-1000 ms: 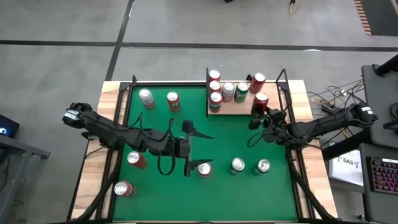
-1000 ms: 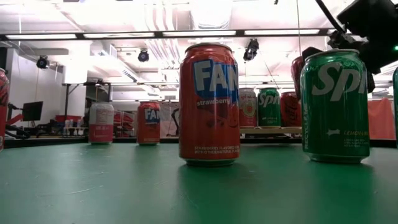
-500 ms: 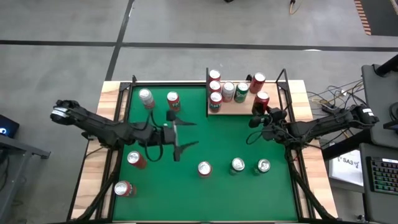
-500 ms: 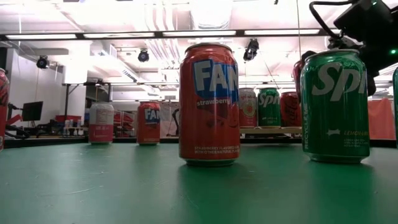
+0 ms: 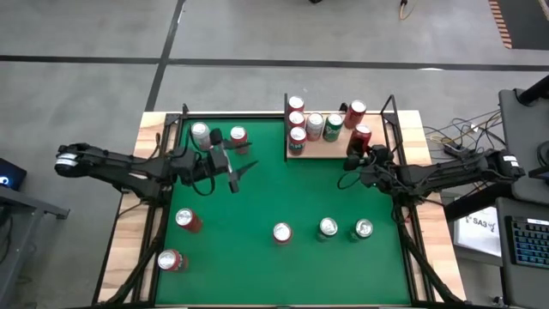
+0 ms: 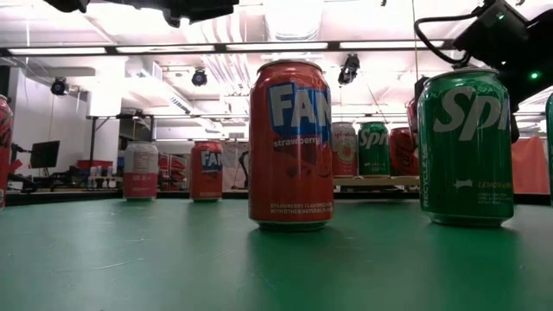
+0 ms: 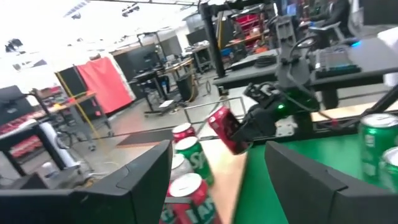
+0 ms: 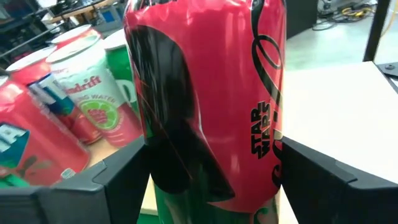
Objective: Place canned beverage on shelf
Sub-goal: Put the bottom red/black soda can on the shelf aligned with the other red/black soda can
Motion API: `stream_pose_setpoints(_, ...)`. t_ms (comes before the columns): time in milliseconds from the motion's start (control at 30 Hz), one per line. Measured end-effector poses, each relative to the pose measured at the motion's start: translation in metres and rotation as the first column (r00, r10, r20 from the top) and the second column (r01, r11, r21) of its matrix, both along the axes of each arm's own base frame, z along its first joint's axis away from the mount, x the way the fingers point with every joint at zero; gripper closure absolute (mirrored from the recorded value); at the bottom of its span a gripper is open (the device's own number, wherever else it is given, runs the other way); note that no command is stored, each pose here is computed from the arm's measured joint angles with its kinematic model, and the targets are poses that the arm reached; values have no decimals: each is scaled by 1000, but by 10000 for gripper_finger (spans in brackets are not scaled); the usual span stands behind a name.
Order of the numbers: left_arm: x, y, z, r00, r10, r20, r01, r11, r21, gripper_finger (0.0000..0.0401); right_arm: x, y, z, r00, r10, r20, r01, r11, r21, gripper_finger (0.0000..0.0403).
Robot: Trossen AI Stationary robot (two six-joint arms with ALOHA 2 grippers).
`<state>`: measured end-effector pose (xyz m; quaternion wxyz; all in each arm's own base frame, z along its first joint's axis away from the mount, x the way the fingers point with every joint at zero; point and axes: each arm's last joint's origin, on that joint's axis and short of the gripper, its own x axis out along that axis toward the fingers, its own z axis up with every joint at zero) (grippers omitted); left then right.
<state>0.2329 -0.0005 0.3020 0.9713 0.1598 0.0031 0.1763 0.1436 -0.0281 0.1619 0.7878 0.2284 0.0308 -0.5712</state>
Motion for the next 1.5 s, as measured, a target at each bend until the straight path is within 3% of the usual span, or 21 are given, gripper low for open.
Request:
stream_pose_setpoints(200, 3, 3, 1, 999, 20, -36, -17, 996, 82, 166, -1, -5, 0, 999, -34, -1, 34, 999, 0, 110)
stream_pose_setpoints(300, 3, 3, 6, 1000, 22, -23, -19, 995, 96, 166, 0, -6, -2, 998, -31, -61, 30, 999, -20, 109)
stream_pose_setpoints(600, 3, 3, 6, 999, 22, -27, -20, 995, 99, 166, 4, -7, -14, 987, -76, -142, 70, 996, -51, 108)
stream_pose_setpoints(1000, 3, 4, 6, 999, 24, -31, -20, 993, 116, 166, 7, -9, -29, 971, -215, -109, 203, 973, -112, 108)
stream_pose_setpoints(1500, 3, 4, 6, 999, 25, -30, -21, 993, 114, 166, 20, -10, -52, 959, -251, -134, 231, 961, -150, 108)
